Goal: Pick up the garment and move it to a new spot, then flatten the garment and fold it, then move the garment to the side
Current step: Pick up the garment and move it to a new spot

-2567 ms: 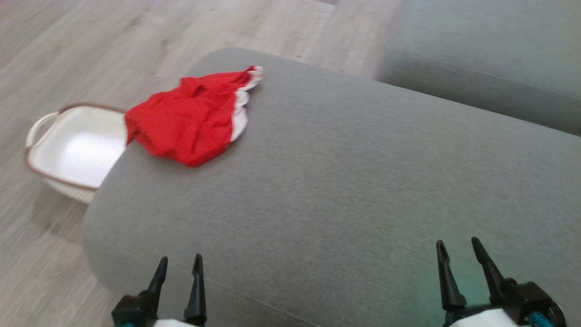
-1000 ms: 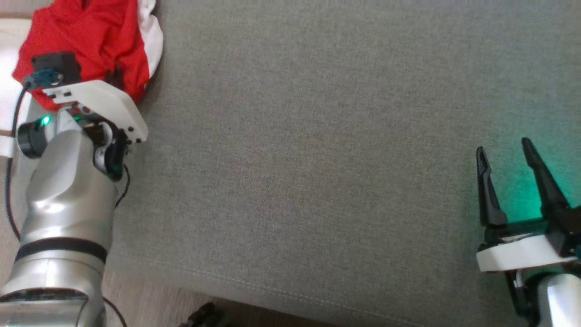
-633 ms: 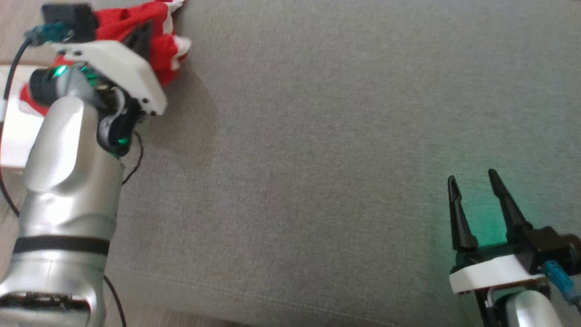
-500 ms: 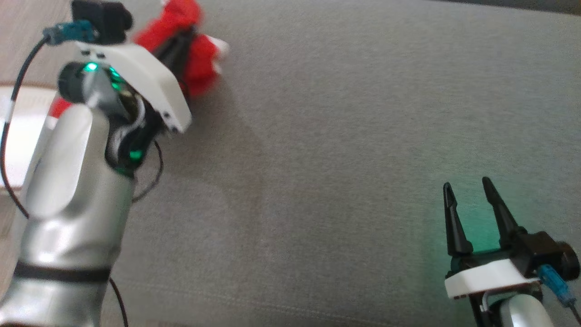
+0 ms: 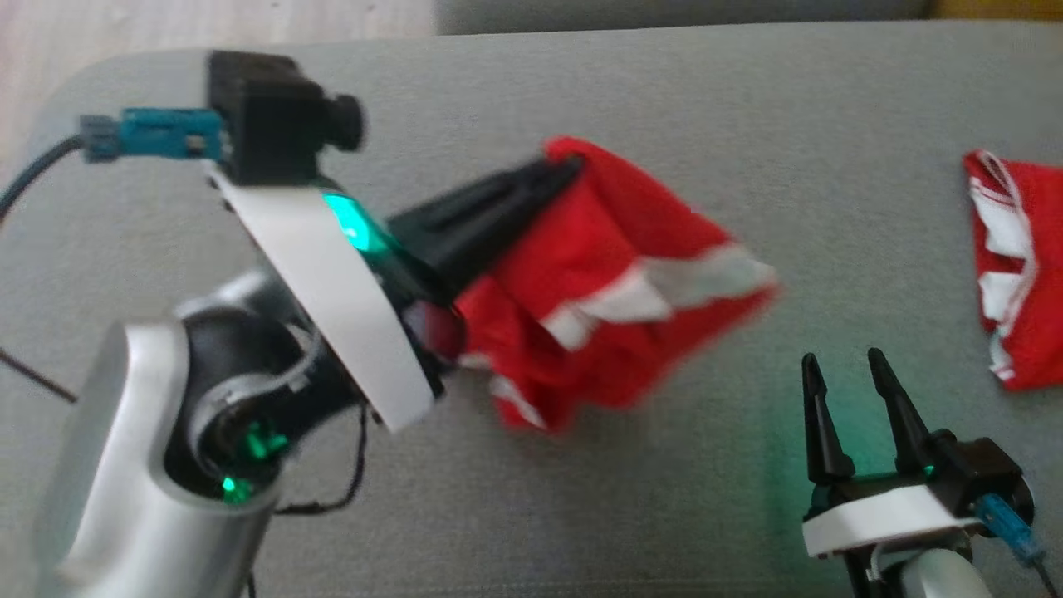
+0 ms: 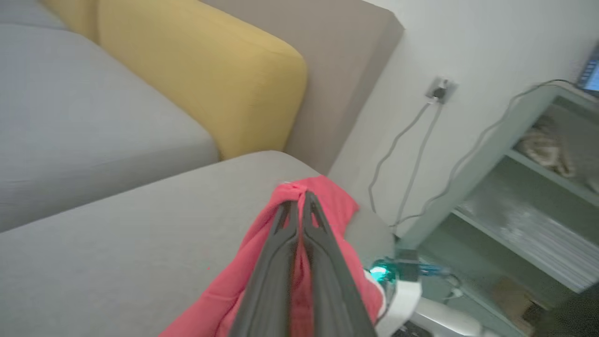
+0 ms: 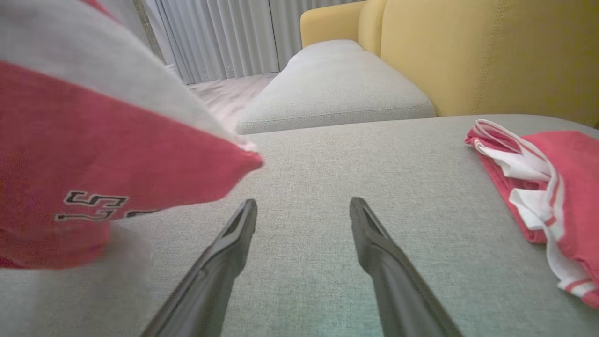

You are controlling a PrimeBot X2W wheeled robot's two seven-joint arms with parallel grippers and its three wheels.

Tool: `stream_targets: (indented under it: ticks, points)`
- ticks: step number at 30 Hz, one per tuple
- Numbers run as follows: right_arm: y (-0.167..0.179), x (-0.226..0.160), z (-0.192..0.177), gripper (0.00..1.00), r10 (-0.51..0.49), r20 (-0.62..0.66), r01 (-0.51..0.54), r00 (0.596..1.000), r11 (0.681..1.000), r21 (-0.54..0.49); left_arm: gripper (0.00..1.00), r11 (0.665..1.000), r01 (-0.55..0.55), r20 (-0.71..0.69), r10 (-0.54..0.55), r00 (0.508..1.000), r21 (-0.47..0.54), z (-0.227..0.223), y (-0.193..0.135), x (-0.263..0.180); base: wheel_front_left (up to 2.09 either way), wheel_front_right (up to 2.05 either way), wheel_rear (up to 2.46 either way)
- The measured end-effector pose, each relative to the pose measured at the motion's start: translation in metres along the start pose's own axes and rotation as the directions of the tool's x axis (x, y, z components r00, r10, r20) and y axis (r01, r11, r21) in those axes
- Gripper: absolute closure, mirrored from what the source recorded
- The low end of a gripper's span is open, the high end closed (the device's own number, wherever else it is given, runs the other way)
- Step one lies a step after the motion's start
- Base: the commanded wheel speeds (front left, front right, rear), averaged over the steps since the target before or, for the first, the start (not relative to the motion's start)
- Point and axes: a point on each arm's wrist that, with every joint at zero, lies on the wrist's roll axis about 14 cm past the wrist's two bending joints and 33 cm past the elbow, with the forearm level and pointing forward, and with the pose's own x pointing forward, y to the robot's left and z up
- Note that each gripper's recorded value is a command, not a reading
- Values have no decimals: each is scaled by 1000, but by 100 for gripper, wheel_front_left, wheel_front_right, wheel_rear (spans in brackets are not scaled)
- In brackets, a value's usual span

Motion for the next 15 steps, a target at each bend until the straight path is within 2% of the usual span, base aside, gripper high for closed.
stream_targets:
  ticks: [2, 4, 6, 8, 11, 15]
  points:
    - [-5, -3, 0, 0, -18, 0, 18, 1000, 1000, 5, 100, 998, 56, -28, -56, 998, -32, -5, -12, 8, 0, 0, 0]
    - [-12, -6, -1, 0, -41, -2, 41, 999, 999, 11, 100, 997, 57, -74, -60, 995, -43, -15, -8, 14, 0, 0, 0]
    - [-18, -7, 0, 0, -61, -1, 61, 998, 998, 18, 100, 996, 37, -130, -47, 990, -78, -32, 3, 22, 0, 0, 0]
    - [-23, -6, 1, 0, -76, 5, 76, 997, 997, 20, 100, 997, -18, -230, 1, 973, -71, -60, 25, 29, 0, 0, 0]
    - [-28, -6, 3, 0, -92, 9, 92, 996, 996, 22, 100, 991, -125, -401, 99, 911, -41, -112, 66, 28, 0, 0, 0]
    - [-35, -9, 3, 0, -118, 9, 117, 993, 993, 29, 100, 974, -222, -590, 205, 781, 45, -172, 110, 12, 0, 0, 0]
